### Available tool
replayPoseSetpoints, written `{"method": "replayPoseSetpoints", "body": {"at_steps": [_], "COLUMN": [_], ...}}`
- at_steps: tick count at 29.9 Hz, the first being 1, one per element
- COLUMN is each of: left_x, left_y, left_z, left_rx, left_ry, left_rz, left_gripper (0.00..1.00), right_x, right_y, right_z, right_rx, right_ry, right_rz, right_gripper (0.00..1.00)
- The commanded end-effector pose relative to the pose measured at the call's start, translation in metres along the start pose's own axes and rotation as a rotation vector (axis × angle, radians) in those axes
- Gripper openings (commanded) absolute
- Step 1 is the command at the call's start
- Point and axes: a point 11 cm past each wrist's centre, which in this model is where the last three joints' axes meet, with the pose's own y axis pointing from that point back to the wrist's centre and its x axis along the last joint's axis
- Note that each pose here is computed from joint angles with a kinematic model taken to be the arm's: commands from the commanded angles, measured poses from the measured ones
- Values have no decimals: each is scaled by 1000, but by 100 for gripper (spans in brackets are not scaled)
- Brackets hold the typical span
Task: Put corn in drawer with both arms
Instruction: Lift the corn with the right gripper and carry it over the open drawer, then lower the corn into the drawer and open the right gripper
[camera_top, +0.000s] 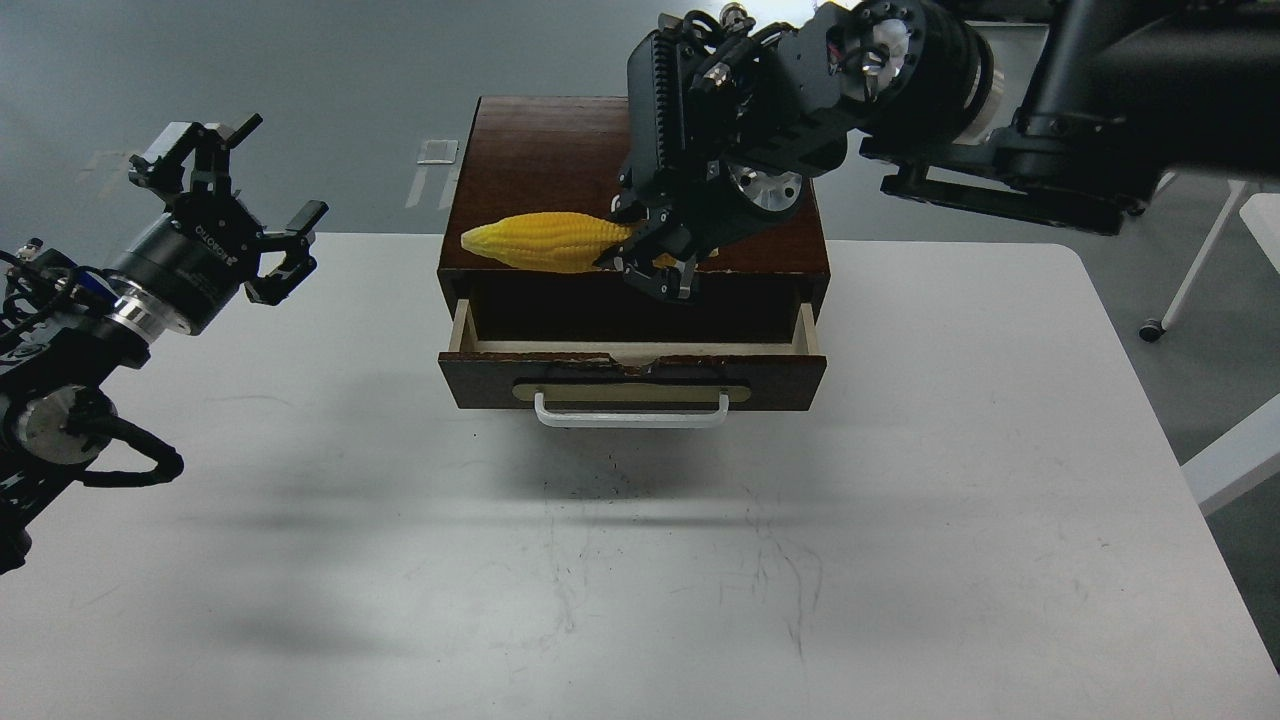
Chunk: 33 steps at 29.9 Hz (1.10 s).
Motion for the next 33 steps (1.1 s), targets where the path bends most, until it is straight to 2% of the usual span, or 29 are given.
{"method": "replayPoseSetpoints", "body": {"at_steps": [1,13,15,23,28,33], "left_x": [1,1,1,2,4,4], "left_y": [0,1,1,2,3,3], "left_z": [1,1,1,2,3,4], "left_rx": [0,0,0,1,1,1], "left_ry": [-2,-2,-2,-6,-10,-11], "left_rz": [1,1,1,4,6,7], "left_gripper": [99,99,99,99,99,99], "right_x": [-16,-37,-37,-37,-38,-38], "right_y": [-11,-28,-28,-28,-29,-29], "right_z": [-8,-20,-20,-21,-22,-22], "right_rx": [24,53,53,56,59,61], "right_ry": [-15,-64,-64,-66,-70,-71], "right_rz": [-29,-43,-43,-42,-40,-37], "right_gripper": [1,3,8,17,34,42]}}
